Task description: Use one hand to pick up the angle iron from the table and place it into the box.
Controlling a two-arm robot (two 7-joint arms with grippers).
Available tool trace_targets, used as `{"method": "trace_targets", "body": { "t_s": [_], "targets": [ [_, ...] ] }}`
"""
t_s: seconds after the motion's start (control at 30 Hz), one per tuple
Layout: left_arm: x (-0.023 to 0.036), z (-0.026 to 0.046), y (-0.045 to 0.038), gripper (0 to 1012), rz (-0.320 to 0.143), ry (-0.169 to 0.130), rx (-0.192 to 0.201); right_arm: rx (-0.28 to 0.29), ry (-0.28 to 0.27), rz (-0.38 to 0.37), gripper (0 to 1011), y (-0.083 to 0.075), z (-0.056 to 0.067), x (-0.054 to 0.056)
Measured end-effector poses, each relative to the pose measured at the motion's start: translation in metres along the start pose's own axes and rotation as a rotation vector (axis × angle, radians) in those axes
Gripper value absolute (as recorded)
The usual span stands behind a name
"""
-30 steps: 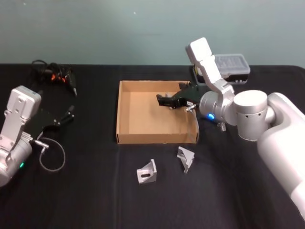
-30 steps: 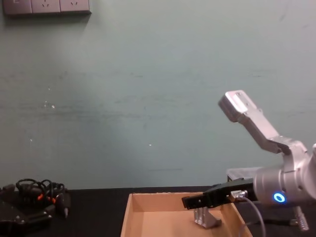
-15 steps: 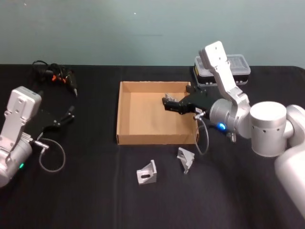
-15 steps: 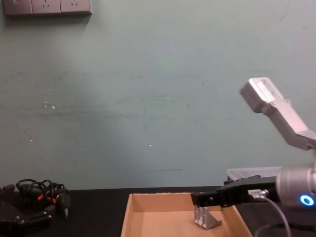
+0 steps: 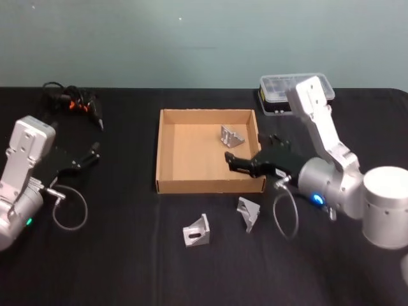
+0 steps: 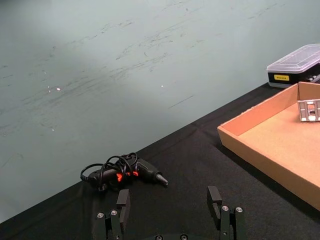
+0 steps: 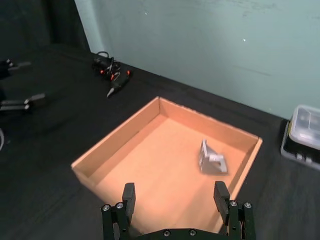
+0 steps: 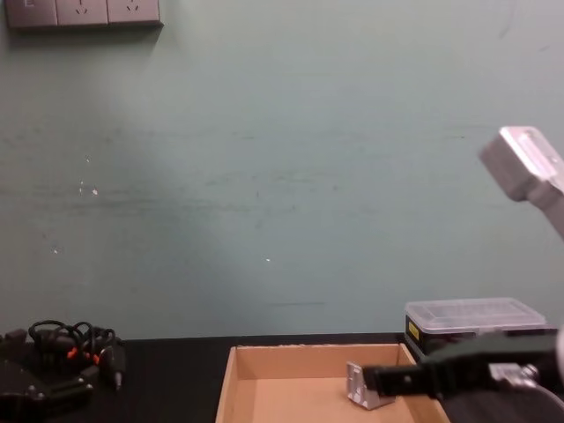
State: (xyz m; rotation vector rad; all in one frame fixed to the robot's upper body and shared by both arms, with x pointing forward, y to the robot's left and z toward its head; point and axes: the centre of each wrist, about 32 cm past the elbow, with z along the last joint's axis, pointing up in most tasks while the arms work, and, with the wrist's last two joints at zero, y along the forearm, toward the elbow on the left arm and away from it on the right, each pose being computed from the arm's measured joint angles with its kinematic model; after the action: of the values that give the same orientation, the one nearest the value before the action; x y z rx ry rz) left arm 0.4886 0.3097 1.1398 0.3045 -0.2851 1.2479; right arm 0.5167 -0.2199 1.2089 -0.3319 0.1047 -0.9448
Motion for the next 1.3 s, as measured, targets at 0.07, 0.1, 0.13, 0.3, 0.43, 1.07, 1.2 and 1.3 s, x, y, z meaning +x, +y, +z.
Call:
{"method": "trace_targets", "body": {
  "t_s": [0.07, 0.1, 0.13, 0.3, 0.43, 1.07, 1.2, 1.3],
  "targets": [
    [0.0000, 0.0000, 0.0000, 1011, 0.000, 0.000, 0.000, -0.003, 0.004, 0.000, 1003, -0.010, -0.005, -0.004],
    [0.0000, 0.0000, 0.0000, 1011, 0.000, 0.000, 0.000, -0.004, 0.005, 0.001, 1003, -0.013, -0.006, -0.005],
    [0.0000, 0.0000, 0.0000, 1011, 0.000, 0.000, 0.000, -0.004, 0.006, 0.001, 1003, -0.016, -0.008, -0.007],
    [0.0000, 0.0000, 0.0000, 1011, 0.000, 0.000, 0.000, -0.010, 0.010, 0.008, 1003, -0.037, -0.018, -0.017],
    [0.0000, 0.0000, 0.0000, 1011, 0.000, 0.000, 0.000, -0.011, 0.004, 0.019, 1003, -0.049, -0.022, -0.023],
    [0.0000, 0.0000, 0.0000, 1011, 0.000, 0.000, 0.000, -0.059, 0.024, 0.066, 1003, -0.069, -0.042, -0.035],
    [0.0000, 0.0000, 0.0000, 1012, 0.000, 0.000, 0.000, -0.068, 0.035, 0.059, 1003, -0.068, -0.045, -0.035],
    [0.0000, 0.0000, 0.0000, 1011, 0.000, 0.000, 0.000, -0.069, 0.039, 0.057, 1003, -0.069, -0.046, -0.036]
  ]
}}
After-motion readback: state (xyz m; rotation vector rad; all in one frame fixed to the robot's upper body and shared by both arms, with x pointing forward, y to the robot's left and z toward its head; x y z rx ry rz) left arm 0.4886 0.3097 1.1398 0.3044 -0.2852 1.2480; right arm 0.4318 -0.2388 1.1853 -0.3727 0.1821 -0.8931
